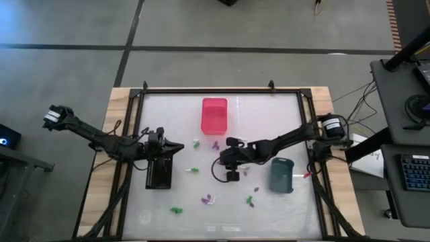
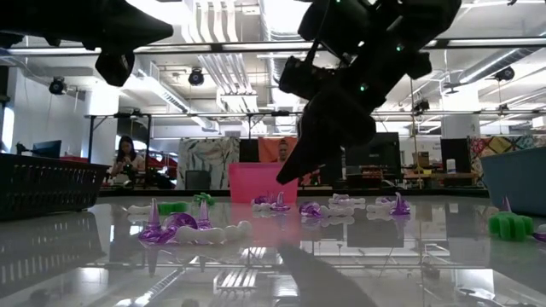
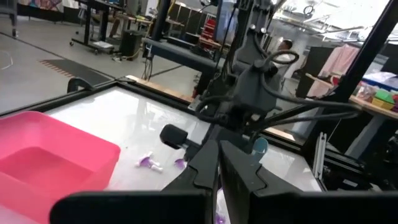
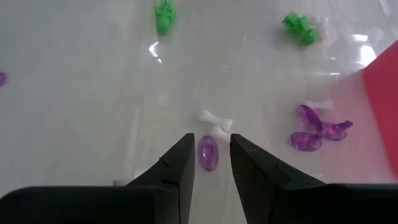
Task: Sort Halloween decoration
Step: Put the witch hat toy into the blue bin
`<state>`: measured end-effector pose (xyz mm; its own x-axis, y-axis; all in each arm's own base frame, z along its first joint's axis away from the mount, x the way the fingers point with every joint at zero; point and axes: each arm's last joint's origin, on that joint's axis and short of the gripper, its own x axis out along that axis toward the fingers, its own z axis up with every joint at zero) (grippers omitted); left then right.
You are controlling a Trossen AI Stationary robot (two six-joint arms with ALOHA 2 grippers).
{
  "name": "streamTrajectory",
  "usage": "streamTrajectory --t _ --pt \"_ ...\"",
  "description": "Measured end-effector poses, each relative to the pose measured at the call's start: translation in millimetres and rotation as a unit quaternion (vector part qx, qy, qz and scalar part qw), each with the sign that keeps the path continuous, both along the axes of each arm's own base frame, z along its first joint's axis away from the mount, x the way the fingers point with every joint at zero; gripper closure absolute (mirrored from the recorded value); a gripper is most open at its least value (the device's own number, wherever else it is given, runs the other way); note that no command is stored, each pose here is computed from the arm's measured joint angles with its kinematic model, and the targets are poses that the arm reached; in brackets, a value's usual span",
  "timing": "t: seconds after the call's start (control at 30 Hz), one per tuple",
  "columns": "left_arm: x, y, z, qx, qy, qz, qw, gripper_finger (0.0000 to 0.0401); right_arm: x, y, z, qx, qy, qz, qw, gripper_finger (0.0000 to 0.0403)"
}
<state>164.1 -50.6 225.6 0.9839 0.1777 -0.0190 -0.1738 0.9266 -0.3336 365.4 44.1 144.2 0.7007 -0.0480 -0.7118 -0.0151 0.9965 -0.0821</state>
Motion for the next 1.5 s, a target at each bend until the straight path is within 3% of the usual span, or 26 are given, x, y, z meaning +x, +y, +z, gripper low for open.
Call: streamTrajectory --t 0.3,0.83,1.0,1.27,1.5 --pt "2 -1 -2 0.001 0.005 0.0 1.0 0.0401 3 0 -8 -0.007 0.002 -0.007 1.0 0.0315" --pt "3 -1 -2 0.0 0.004 0.0 1.0 0.0401 4 0 -18 -0.007 0.013 -0.01 1.0 0.039" --pt "3 -1 -2 -0.001 0.003 0.0 1.0 0.0401 4 0 -17 -0.001 0.011 -0.015 1.0 0.0394" --pt "3 -1 -1 -0.002 0.0 0.0 1.0 0.0401 1 0 0 0.012 -0.006 -0.02 1.0 0.0394" --pt "3 -1 -1 -0.004 -0.005 0.001 1.0 0.0401 -12 0 33 0.068 -0.013 -0.013 0.998 0.0394"
